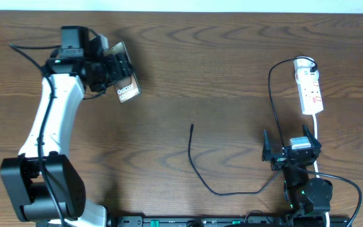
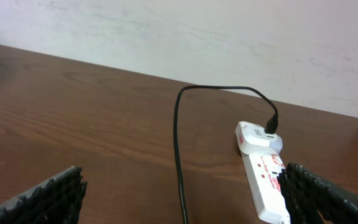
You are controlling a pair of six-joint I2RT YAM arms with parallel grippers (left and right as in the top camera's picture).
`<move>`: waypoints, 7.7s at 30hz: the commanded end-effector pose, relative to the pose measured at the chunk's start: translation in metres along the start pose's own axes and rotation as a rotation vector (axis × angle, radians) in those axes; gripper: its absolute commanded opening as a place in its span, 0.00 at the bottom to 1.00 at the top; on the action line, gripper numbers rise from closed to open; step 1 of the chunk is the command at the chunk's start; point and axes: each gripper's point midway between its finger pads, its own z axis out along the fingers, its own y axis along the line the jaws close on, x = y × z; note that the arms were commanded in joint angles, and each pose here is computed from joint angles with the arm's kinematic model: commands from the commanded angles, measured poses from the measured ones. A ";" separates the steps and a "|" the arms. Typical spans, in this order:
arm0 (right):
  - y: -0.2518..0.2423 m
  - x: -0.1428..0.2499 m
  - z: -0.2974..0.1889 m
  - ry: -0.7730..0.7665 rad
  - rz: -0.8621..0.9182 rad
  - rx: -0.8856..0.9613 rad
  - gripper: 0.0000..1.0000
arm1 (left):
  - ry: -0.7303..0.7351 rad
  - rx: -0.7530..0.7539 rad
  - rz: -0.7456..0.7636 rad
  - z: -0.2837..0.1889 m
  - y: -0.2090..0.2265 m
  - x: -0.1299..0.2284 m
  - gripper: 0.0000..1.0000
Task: Plug charger to phone and switch on socket
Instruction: 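Lift the phone with the left gripper and tilt it upright, then swing the right gripper toward the phone held by the left gripper, then close the right gripper on the phone's edge beside the left gripper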
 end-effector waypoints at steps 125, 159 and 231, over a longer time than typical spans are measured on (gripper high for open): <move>0.342 -0.063 0.140 0.796 1.056 -1.306 0.99 | -0.083 -0.300 -0.990 0.000 0.004 0.050 0.07; 0.365 -0.040 0.137 0.892 1.091 -1.174 0.46 | -0.055 -0.323 -0.929 0.010 -0.016 0.071 0.07; 0.358 -0.039 0.143 0.863 1.072 -1.171 0.01 | -0.037 -0.321 -0.874 0.014 -0.025 0.078 0.88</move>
